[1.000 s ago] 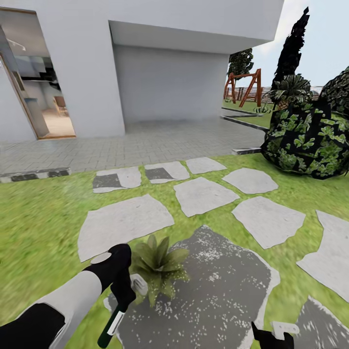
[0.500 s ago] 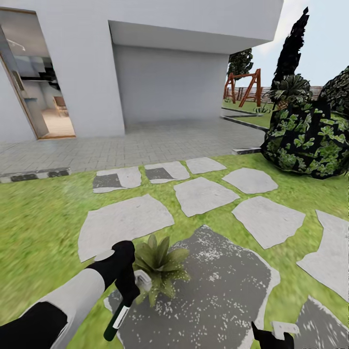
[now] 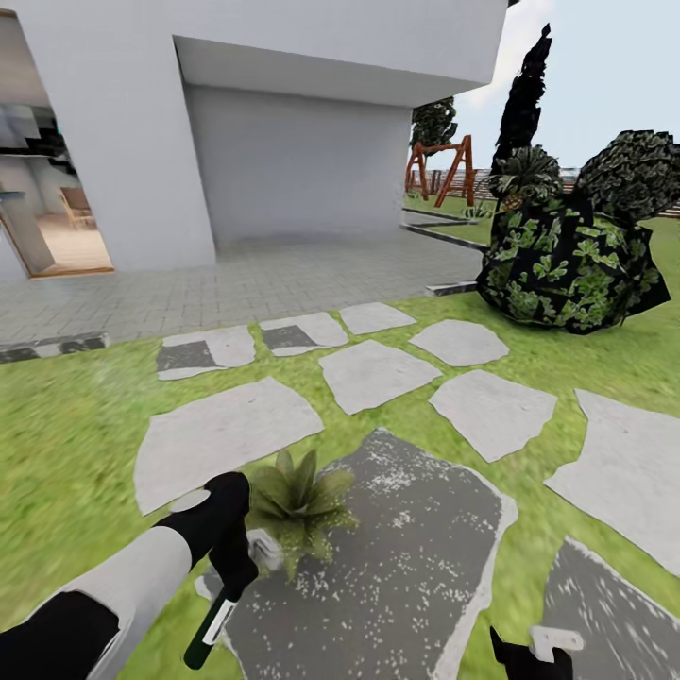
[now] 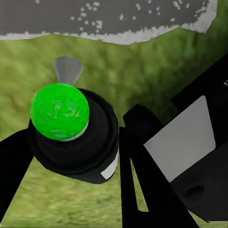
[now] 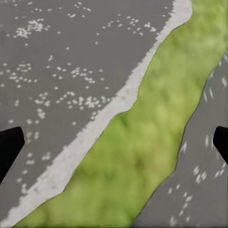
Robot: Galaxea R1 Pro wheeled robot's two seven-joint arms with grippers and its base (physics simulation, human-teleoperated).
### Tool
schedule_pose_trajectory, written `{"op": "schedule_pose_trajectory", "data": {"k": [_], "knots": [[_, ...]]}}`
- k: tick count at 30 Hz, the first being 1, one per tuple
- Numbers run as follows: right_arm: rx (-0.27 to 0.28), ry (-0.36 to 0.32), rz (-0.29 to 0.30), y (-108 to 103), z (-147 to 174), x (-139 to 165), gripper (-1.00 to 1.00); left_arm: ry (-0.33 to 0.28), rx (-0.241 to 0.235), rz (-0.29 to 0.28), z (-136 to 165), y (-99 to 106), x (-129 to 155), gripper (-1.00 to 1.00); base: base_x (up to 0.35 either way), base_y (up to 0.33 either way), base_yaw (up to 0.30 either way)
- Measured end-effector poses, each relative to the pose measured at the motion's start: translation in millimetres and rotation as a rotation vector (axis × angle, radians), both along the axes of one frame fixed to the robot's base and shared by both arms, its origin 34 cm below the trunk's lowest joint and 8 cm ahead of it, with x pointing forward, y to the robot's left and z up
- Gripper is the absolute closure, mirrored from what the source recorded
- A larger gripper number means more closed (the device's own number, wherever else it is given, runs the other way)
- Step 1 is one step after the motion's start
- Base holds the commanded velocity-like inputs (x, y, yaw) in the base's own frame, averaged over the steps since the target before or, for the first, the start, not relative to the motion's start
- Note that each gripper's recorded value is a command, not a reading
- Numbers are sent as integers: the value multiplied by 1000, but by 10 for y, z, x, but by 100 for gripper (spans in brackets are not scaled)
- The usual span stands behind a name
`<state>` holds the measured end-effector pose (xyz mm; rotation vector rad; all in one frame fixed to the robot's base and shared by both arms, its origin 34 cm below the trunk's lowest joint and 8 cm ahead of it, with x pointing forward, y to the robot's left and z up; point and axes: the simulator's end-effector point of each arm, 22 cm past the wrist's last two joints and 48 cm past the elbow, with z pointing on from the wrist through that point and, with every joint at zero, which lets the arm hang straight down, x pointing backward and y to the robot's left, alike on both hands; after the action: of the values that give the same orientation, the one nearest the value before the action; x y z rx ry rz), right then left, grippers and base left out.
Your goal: Pick up the pesticide atomizer in the garden and spray insectifuge to fully cover both potted plants in the garden.
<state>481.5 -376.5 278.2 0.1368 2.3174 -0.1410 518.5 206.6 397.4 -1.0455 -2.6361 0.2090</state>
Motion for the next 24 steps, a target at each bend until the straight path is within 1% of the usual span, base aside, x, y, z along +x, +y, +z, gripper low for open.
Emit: {"op": "schedule_pose_trajectory", "data": {"k": [7, 12, 18, 21, 24], "knots": [[0, 0, 0, 1, 0, 0, -100, -8, 1, 0, 15, 5, 29, 100, -5, 302, -2], [-2, 0, 1, -18, 5, 0, -100, -12, -3, -4, 24, -29, 39, 100, 34, 305, 0], [-4, -1, 2, -30, 11, 2, -100, -15, -8, -9, 32, -73, 42, 100, 231, 237, 0], [-4, -1, 2, -30, 11, 2, -100, -17, -12, -12, 40, -101, 51, 100, 304, 121, 0], [-3, -1, 0, -26, 8, 1, -100, -18, -11, -17, 39, -111, 54, 100, 109, 29, 0]]}}
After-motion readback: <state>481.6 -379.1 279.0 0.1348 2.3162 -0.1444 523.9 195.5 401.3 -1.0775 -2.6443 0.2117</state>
